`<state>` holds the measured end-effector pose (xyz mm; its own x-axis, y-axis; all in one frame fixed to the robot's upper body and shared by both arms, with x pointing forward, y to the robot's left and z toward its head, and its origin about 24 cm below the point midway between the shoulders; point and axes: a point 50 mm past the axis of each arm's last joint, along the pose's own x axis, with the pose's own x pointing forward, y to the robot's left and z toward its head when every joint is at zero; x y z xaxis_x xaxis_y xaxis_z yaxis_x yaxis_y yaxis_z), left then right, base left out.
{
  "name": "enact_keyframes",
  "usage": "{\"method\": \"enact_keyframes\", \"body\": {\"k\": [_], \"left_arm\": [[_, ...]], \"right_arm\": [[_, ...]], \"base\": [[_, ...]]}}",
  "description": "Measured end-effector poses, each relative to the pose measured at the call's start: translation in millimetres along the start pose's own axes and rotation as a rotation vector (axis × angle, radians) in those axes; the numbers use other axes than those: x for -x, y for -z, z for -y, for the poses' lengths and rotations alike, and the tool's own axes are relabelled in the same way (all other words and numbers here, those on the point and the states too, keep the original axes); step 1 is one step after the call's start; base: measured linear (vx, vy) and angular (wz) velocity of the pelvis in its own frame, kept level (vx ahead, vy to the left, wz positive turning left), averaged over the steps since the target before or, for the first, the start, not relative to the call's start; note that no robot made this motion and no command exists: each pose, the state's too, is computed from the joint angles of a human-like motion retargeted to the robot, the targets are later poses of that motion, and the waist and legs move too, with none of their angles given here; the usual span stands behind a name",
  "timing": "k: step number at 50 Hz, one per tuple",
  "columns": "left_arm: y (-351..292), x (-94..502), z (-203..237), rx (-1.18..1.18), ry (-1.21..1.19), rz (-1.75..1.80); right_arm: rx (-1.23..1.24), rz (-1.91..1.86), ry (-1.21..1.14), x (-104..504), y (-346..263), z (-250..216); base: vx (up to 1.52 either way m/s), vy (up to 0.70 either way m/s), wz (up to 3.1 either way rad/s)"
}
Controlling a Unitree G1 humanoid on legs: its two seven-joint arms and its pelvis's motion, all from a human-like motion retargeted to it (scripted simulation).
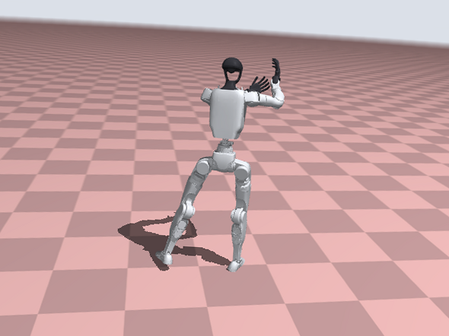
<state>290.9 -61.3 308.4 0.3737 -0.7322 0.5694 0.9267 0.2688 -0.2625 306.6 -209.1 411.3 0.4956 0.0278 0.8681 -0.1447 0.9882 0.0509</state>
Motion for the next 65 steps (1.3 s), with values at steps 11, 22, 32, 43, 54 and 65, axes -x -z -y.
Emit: {"method": "enact_keyframes", "body": {"k": [11, 22, 32, 43, 54, 65], "left_arm": [[56.3, 120.6, -86.0, 0.095, -0.371, -0.164], [62.5, 335.3, -104.0, 0.046, -0.821, -0.464], [-52.7, 401.4, -108.9, -0.283, -1.115, -0.391], [-162.4, 374.0, -105.5, -0.669, -1.07, -0.187], [-153.2, 377.5, -108.3, -0.701, -1.091, -0.172], [-11.6, 374.2, -132.7, -0.396, -1.107, -0.306]], "right_arm": [[-0.073, -0.458, 0.075, 121.1, 122.1, -15.0], [-0.011, -0.82, -0.05, 266.7, 169.9, -100.3], [-0.551, -0.723, -0.024, 222.5, 151.7, -161.1], [-0.715, -0.484, -0.201, 150.7, 108.3, -210.3], [-0.569, -0.563, -0.283, 171.7, 126.7, -219.1], [-0.115, -0.705, -0.358, 246.8, 155.9, -151.1]], "base": [[-0.09, 0.17, 0.42], [-0.01, 0.29, 0.76], [0.09, 0.29, 0.8], [0.01, 0.07, 0.5], [-0.06, -0.12, -0.4], [-0.09, -0.27, -0.68]]}}
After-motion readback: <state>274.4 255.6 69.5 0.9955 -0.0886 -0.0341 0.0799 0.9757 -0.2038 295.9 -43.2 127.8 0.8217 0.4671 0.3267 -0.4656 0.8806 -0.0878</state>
